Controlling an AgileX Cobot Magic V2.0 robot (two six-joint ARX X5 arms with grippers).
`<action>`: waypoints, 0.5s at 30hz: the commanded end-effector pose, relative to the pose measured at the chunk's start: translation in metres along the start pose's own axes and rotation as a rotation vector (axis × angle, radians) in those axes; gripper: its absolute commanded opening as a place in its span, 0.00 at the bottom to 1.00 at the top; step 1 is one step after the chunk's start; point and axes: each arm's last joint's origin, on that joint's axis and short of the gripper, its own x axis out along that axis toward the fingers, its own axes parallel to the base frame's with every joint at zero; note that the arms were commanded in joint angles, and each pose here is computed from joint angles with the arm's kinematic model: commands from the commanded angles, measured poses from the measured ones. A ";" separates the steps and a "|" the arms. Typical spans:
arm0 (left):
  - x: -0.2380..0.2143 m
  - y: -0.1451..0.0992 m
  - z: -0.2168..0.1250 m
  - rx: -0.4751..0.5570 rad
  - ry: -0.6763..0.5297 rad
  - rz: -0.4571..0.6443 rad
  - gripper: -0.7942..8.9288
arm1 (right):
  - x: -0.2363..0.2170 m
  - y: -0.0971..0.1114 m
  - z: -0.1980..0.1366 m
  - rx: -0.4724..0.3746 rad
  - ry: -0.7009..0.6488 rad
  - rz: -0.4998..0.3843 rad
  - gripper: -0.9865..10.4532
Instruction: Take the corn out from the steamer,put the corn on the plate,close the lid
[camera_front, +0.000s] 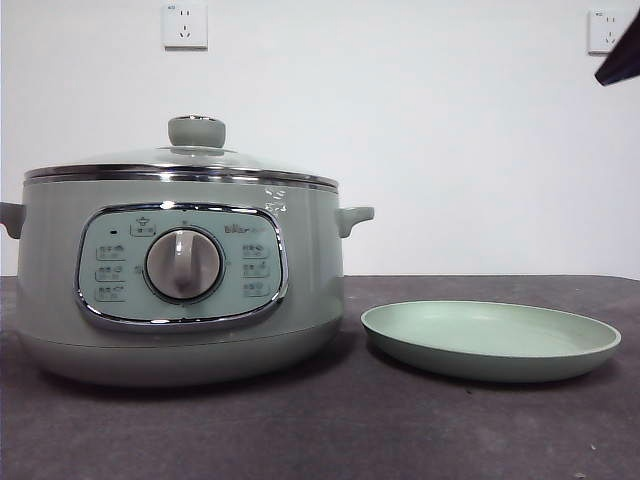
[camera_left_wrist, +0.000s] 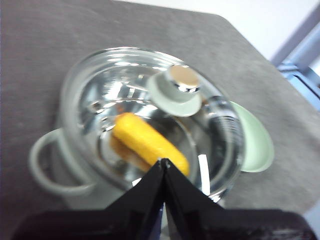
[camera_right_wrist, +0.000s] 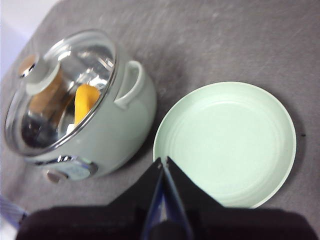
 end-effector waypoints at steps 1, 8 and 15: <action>0.003 -0.001 0.012 0.009 0.021 -0.050 0.08 | -0.001 0.003 0.012 -0.093 0.028 0.008 0.09; 0.006 -0.002 0.026 0.013 0.026 -0.071 0.19 | -0.004 0.005 0.027 -0.113 0.013 0.000 0.37; 0.015 -0.003 0.030 -0.002 0.017 -0.048 0.44 | -0.004 0.006 0.027 -0.086 0.007 0.003 0.42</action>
